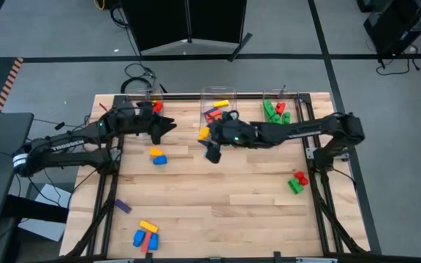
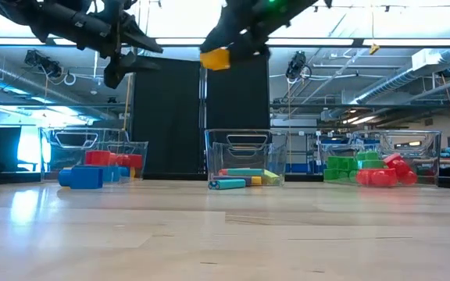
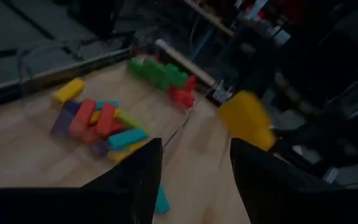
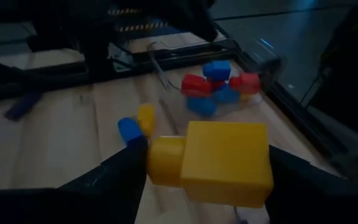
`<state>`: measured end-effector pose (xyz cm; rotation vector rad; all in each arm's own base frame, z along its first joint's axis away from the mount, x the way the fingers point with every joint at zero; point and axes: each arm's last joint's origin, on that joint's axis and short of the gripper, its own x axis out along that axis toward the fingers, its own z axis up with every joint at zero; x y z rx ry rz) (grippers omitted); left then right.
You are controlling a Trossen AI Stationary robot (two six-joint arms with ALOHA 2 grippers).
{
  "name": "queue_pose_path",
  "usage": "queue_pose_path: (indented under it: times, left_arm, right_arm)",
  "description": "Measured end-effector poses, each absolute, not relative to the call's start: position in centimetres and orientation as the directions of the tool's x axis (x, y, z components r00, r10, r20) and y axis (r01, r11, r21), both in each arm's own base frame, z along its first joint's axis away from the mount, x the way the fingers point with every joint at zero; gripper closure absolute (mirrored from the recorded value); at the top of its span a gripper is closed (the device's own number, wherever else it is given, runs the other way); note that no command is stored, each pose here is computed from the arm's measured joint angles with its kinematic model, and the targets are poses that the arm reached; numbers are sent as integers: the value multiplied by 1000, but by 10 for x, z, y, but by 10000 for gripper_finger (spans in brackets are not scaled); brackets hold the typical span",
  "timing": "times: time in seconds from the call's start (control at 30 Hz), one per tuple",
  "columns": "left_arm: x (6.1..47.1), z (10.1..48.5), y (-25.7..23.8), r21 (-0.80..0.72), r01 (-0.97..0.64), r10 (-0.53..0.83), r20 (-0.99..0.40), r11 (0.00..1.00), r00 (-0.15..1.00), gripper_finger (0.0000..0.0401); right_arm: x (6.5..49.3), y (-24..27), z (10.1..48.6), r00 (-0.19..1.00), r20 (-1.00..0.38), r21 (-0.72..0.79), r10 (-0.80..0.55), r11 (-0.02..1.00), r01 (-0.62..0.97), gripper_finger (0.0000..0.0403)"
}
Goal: Sort blocks by size
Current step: Put the yellow 1 stud game piece into the left transparent bin
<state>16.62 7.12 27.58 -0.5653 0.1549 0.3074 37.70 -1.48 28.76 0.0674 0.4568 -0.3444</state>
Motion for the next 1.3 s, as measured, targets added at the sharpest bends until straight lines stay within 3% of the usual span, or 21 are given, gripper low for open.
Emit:
queue_pose_path:
  times: [0.23,0.43,0.67,1.3]
  left_arm:
    - [170,286,73,-512,-246,217,-118,823,969,203]
    - [180,286,76,-686,-189,192,-74,702,979,203]
    - [200,286,83,-750,-50,105,25,660,994,203]
    - [230,284,90,-759,-57,46,-36,648,998,203]
  right_arm:
    - [403,-23,289,836,-446,-141,-319,948,286,129]
    - [408,-28,304,852,-406,-262,-330,935,238,129]
    - [409,-37,322,890,-385,-239,-246,958,161,129]
    - [398,-39,326,868,-441,-301,-228,949,96,129]
